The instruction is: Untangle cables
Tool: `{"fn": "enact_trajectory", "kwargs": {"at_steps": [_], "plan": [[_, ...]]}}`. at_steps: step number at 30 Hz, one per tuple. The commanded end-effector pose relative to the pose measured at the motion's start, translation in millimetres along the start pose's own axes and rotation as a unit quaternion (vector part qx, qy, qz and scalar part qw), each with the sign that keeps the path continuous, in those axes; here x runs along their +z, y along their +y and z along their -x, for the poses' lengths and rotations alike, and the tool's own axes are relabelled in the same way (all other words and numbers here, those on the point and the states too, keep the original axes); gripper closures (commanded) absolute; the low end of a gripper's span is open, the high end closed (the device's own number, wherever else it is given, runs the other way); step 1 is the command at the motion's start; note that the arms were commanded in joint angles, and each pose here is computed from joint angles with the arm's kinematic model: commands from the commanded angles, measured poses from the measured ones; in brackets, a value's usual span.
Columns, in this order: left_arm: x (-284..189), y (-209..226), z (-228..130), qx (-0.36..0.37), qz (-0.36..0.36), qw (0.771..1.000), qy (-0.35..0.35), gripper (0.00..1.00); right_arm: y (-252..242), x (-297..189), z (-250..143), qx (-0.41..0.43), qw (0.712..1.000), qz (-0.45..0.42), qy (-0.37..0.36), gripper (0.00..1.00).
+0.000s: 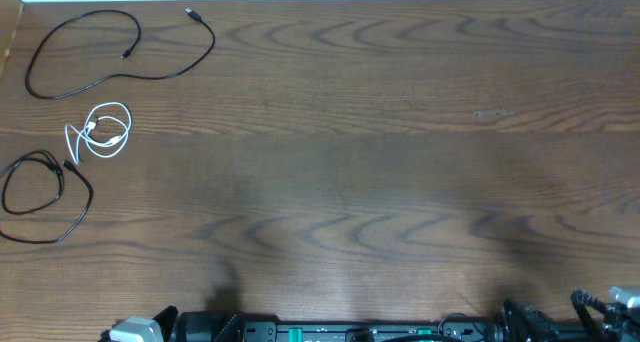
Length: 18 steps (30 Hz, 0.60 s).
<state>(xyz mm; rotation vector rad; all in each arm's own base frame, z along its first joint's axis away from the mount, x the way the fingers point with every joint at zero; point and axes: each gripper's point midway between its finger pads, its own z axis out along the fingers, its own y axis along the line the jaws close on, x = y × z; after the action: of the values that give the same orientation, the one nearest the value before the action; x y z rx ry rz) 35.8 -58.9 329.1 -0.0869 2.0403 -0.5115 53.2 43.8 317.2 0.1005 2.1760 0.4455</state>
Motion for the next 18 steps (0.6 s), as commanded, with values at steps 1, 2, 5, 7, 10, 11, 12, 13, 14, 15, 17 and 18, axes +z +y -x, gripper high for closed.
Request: {"fn": "enact_trajectory", "kwargs": {"at_steps": [1,2,5,7,10,11,12,13,14,15,17,18], "plan": [[-1.1,0.6,2.0,0.009,0.002,1.0,-0.003,0.01,-3.9,0.3,-10.5,-0.003,1.0,-0.007,0.022,0.01],[-1.1,0.6,2.0,0.009,0.002,1.0,-0.003,0.01,-4.8,0.1,-13.9,-0.002,1.0,-0.009,0.029,0.01],[-1.1,0.6,2.0,0.009,0.002,1.0,-0.003,0.01,-7.1,-0.7,-22.9,0.003,0.999,-0.014,0.047,0.01],[-1.1,0.6,2.0,0.009,0.002,1.0,-0.003,0.01,-7.1,-0.7,-22.9,0.003,0.999,-0.014,0.047,0.01],[-1.1,0.6,2.0,0.009,0.002,1.0,-0.003,0.01,-7.1,-0.7,-22.9,0.003,0.999,-0.014,0.047,0.01],[-1.1,0.6,2.0,0.009,0.002,1.0,-0.003,0.01,-9.5,-0.6,-21.2,-0.004,0.999,-0.021,0.043,0.01],[-1.1,0.6,2.0,0.009,0.002,1.0,-0.003,0.01,-13.2,-0.6,-18.1,-0.005,0.999,-0.032,0.036,0.01],[-1.1,0.6,2.0,0.009,0.002,1.0,-0.003,0.01,-14.7,-0.5,-14.4,-0.008,0.999,-0.037,0.028,0.01],[-1.1,0.6,2.0,0.009,0.002,1.0,-0.003,0.01,-16.6,0.1,-10.6,-0.011,0.999,-0.043,0.02,0.0],[-1.1,0.6,2.0,0.009,0.002,1.0,-0.003,0.01,-17.2,2.7,-4.4,-0.02,0.999,-0.046,0.009,0.01],[-1.1,0.6,2.0,0.009,0.002,1.0,-0.003,0.01,-16.9,12.8,5.3,-0.058,0.997,-0.044,-0.004,0.01],[-1.1,0.6,2.0,0.009,0.002,1.0,-0.003,0.01,-17.9,24.7,10.4,-0.089,0.995,-0.043,-0.009,0.01]]}}
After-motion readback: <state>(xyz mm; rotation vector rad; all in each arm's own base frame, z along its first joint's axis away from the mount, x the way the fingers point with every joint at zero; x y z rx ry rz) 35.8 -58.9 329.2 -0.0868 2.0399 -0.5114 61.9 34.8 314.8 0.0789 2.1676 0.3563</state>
